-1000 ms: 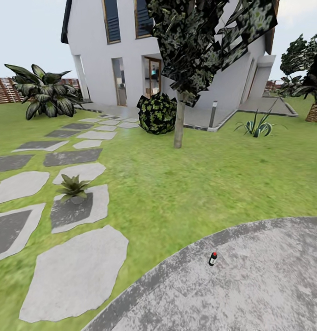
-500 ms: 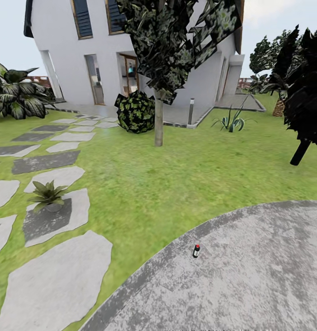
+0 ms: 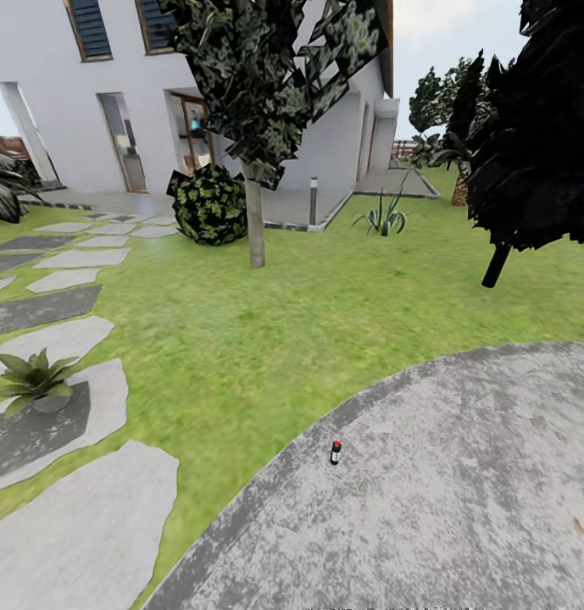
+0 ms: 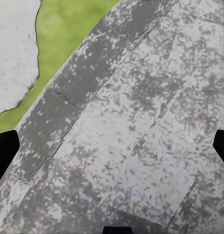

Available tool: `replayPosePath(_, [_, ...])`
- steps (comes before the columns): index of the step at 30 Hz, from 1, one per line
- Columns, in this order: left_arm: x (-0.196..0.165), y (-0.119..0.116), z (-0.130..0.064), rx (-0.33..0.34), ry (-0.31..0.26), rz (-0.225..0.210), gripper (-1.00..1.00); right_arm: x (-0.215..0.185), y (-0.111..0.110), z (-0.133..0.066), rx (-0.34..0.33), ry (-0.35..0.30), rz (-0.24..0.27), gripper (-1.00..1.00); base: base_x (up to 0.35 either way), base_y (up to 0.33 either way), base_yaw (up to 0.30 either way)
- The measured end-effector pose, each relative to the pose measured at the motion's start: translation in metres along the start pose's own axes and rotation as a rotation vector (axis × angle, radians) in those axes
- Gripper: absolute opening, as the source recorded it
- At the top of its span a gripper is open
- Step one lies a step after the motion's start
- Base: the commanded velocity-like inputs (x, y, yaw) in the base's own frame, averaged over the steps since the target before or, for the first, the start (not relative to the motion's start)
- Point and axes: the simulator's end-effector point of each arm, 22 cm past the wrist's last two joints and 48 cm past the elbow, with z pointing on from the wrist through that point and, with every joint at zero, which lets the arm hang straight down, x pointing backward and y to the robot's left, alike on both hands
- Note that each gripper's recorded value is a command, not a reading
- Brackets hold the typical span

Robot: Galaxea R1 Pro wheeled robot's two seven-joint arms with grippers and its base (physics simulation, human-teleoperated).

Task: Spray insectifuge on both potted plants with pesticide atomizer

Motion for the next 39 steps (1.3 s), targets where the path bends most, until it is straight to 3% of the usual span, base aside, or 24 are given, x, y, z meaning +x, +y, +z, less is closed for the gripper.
replayPosePath(12, [0.004, 0.000, 0.000, 0.000, 0.008, 0.000, 1.00, 0.004, 0.000, 0.000, 0.000, 0.008, -0.001, 1.00, 0.074, 0.158, -0.288])
replayPosePath(35, [0.012, 0.000, 0.001, 0.001, 0.027, 0.002, 1.00, 0.010, 0.000, 0.001, 0.001, 0.023, -0.002, 1.00, 0.003, 0.004, -0.275])
replayPosePath(39, [0.012, 0.000, 0.001, 0.001, 0.028, 0.002, 1.00, 0.011, 0.001, 0.000, -0.002, 0.026, -0.005, 1.00, 0.000, 0.000, -0.022])
